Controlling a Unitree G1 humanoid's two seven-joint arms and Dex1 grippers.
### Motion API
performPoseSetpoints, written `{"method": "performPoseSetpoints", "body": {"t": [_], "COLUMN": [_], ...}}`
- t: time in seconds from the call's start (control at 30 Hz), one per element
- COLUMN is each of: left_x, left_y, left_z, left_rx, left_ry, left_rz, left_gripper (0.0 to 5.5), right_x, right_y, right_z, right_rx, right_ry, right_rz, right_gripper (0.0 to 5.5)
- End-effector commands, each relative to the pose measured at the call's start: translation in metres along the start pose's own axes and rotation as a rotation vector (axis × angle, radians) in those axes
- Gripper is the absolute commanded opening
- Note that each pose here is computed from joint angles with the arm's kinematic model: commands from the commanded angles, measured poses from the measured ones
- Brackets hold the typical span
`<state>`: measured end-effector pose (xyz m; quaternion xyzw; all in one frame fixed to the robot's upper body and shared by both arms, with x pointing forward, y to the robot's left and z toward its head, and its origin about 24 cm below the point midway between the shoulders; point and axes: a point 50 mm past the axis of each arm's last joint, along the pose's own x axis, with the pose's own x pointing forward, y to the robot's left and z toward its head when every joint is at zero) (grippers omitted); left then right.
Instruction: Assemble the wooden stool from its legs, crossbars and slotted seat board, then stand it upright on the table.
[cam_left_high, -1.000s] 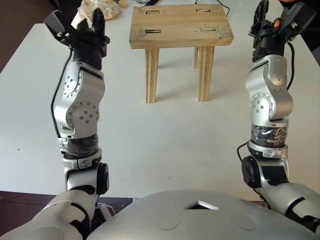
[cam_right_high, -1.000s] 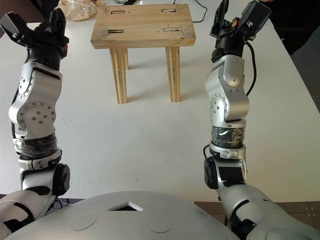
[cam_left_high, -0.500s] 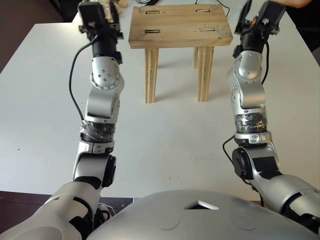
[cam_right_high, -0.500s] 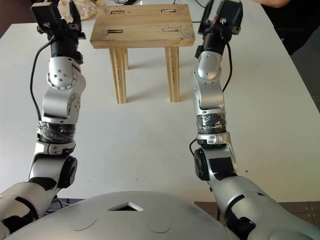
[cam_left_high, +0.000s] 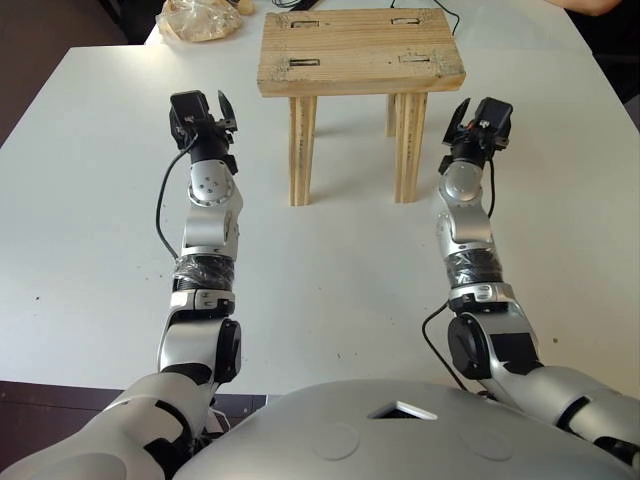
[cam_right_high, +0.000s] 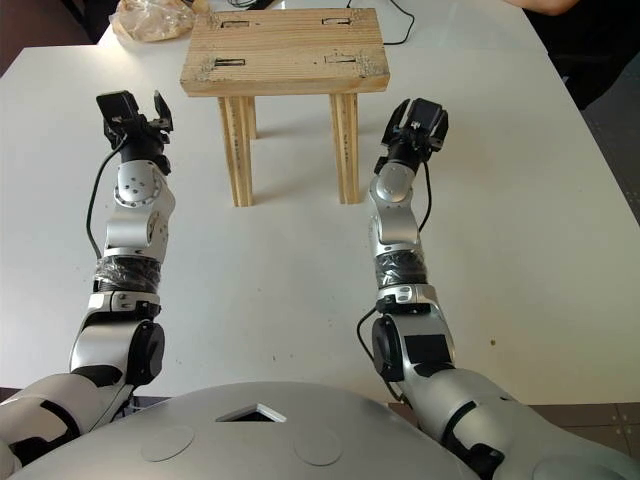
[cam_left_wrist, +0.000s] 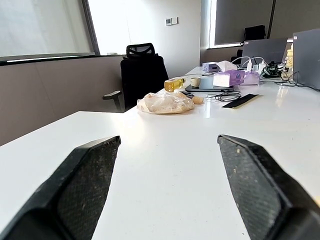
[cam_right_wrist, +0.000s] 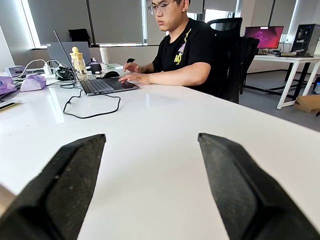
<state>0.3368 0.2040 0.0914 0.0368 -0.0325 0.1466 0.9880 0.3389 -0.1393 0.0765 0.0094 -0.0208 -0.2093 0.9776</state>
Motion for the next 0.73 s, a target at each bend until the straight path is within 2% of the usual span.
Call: {"method": "performPoseSetpoints", "body": {"t": [0.03, 0.27, 0.4, 0.63, 0.73], "left_x": [0.003, 0.002, -0.004, -0.022, -0.024], "left_y": [-0.010, 0.002, -0.013, -0.023, -0.038], "left_z": [-0.004, -0.002, 0.001, -0.017, -0.019], "left_rx": [0.027, -0.021, -0.028, -0.226, -0.213], "left_ry": [0.047, 0.063, 0.068, 0.211, 0.297], "left_rz": [-0.043, 0.018, -0.030, 0.149, 0.236], "left_gripper": [3.60, 3.60, 3.60, 3.60, 3.60], "right_x": [-0.007, -0.015, -0.019, 0.011, 0.028], "right_y": [0.007, 0.029, 0.023, 0.020, 0.016], "right_z": [-0.007, -0.005, -0.006, 0.006, 0.010], "right_rx": [-0.038, -0.012, -0.028, -0.135, -0.191], "right_ry": [-0.003, 0.011, 0.008, -0.020, 0.065], "right_rz": [0.046, 0.082, 0.049, 0.112, 0.022], "right_gripper": [3.42, 3.42, 3.42, 3.42, 3.42]}}
